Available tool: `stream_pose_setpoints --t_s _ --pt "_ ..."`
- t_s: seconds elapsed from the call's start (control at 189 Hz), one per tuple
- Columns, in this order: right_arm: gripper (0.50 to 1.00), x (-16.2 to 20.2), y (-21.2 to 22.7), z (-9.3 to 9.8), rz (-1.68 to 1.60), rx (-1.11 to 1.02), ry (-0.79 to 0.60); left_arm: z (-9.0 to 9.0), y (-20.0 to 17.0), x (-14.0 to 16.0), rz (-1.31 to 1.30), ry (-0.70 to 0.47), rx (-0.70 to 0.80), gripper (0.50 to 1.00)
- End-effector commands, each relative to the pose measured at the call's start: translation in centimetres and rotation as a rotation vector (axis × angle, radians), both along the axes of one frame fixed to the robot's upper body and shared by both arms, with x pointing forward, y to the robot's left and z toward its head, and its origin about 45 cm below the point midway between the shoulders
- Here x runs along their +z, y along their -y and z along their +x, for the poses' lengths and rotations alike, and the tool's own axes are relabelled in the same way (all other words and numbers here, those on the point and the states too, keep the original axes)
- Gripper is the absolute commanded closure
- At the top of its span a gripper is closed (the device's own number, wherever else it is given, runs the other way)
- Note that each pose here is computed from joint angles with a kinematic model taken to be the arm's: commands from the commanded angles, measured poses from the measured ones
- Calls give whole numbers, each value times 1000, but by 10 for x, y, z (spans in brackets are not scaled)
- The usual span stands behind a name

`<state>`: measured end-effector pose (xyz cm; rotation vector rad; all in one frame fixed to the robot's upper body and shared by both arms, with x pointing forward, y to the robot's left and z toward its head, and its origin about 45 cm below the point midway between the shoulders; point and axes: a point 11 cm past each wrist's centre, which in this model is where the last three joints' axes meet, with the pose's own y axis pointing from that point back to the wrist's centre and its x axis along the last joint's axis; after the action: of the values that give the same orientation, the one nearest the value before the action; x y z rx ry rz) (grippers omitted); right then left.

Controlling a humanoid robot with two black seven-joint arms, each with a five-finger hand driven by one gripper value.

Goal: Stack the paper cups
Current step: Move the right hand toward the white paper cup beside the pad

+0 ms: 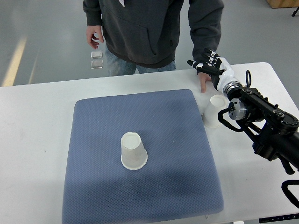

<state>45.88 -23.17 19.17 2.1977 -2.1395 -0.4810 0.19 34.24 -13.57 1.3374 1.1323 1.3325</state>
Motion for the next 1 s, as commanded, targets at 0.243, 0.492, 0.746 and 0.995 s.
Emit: stream_pose_setpoints --t_s 0.243,0.492,0.746,0.995 --pt "576 0 1 0 1 -1 1 0 0 0 0 0 0 500" --pt "574 1 0 0 2 2 3 0 0 0 0 0 0 500" --pt "576 8 4 3 -2 28 22 0 0 0 0 0 0 500" --pt "576 13 9 5 -10 31 35 0 0 0 0 0 2 500"
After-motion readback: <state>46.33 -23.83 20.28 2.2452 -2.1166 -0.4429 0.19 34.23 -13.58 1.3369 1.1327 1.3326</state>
